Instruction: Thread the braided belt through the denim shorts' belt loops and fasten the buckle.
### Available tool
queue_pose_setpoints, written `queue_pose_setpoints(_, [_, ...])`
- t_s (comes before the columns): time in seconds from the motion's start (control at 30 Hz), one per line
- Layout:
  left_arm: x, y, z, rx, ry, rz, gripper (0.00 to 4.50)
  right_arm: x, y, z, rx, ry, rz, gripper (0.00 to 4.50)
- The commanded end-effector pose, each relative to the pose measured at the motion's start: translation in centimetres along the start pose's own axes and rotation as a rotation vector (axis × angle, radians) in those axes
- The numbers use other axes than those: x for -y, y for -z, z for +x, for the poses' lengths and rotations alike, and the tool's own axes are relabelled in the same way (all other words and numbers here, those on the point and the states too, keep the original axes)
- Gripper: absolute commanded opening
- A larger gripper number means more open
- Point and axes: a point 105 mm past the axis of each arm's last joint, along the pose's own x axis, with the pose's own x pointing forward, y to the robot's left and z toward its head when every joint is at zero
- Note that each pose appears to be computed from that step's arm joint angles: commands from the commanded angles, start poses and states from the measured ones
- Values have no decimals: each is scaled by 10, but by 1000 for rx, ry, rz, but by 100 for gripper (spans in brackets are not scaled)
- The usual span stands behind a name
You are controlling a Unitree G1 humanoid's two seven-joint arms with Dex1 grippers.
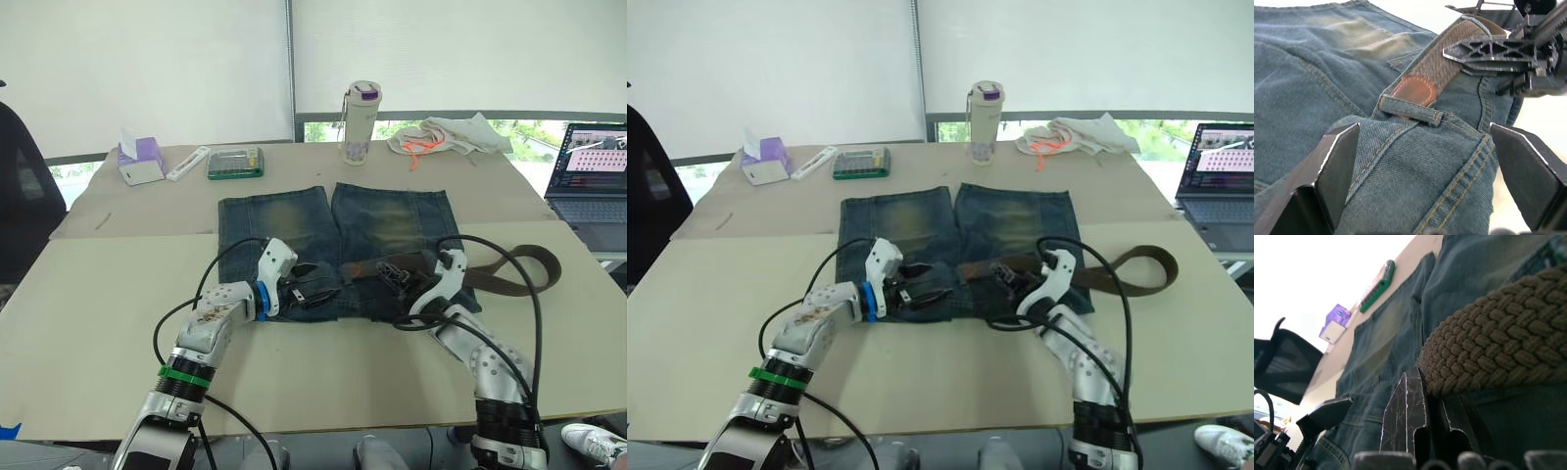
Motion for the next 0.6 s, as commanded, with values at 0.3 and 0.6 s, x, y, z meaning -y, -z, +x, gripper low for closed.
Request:
queue_pose_setpoints(0.3, [-6, -2, -1, 37, -45, -25, 447, -10, 27, 12, -138, 18, -73, 0])
queue_pose_setpoints(0.6, [-9, 1, -2, 35, -58, -33, 447, -35, 22, 19, -161, -96, 42, 0])
